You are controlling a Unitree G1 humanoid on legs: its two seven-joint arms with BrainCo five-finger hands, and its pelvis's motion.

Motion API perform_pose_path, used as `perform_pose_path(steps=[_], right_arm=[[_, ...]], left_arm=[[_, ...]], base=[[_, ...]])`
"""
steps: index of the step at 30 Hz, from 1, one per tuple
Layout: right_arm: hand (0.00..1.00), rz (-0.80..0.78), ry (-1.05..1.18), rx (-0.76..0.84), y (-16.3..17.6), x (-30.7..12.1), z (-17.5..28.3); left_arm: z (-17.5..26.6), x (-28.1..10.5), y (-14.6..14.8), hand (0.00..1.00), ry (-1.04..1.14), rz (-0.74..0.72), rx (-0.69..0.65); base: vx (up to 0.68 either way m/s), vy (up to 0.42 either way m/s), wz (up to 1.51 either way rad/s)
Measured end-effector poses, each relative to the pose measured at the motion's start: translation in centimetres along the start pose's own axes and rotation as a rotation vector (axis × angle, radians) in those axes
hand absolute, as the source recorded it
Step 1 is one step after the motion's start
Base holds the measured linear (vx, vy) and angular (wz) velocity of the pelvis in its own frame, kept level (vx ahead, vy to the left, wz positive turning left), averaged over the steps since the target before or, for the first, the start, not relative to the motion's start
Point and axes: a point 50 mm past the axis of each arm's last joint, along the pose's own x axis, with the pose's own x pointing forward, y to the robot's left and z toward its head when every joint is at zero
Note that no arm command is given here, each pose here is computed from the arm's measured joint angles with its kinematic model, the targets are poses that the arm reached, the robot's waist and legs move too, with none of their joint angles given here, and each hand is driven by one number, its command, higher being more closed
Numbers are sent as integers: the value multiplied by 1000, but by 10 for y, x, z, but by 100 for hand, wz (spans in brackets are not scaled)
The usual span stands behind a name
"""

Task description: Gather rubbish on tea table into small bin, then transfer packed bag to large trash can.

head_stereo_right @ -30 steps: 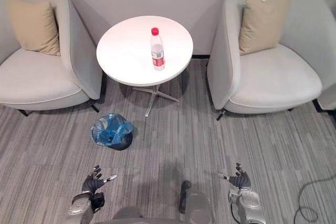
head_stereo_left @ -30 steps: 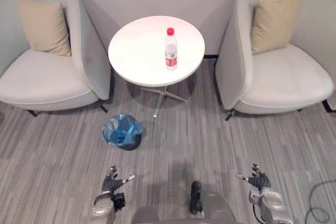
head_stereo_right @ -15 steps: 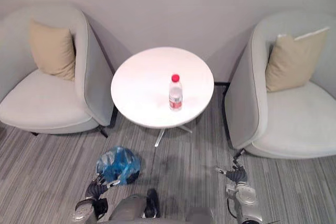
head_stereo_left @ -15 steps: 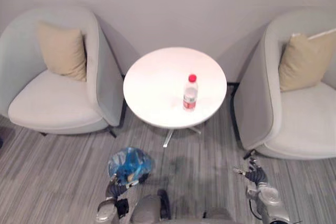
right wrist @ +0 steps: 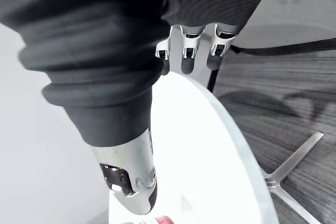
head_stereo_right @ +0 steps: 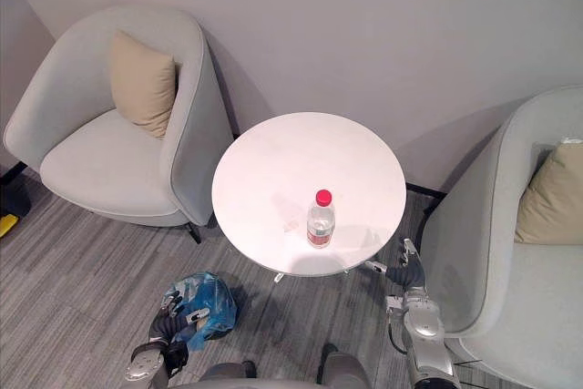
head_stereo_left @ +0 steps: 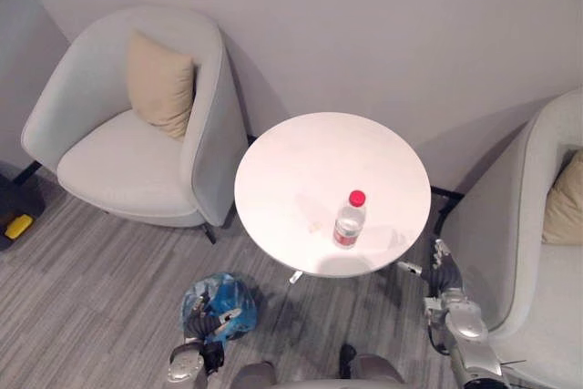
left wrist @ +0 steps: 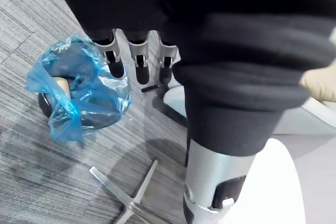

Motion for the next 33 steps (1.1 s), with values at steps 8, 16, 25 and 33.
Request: perform_pose_path(steps=[8,16,25,33], right_arm=[[0,44,-51,-6,12,6,11],[0,108,-162,-17,40,33,48],[100,135,-251,-26,59,67,96],[100,65,-297,44,56,85,130]], left_arm=[[-3,-1,-1,0,11,-20,31],[-9,-4,-6,0,25,-49,56],[-10,-5,-13,0,19,-77,67],[-8,-4,-16,0,14,-83,50]], base=[[3,0,24],[-56,-4,15],[-64,-6,16],[-25,-4,8]])
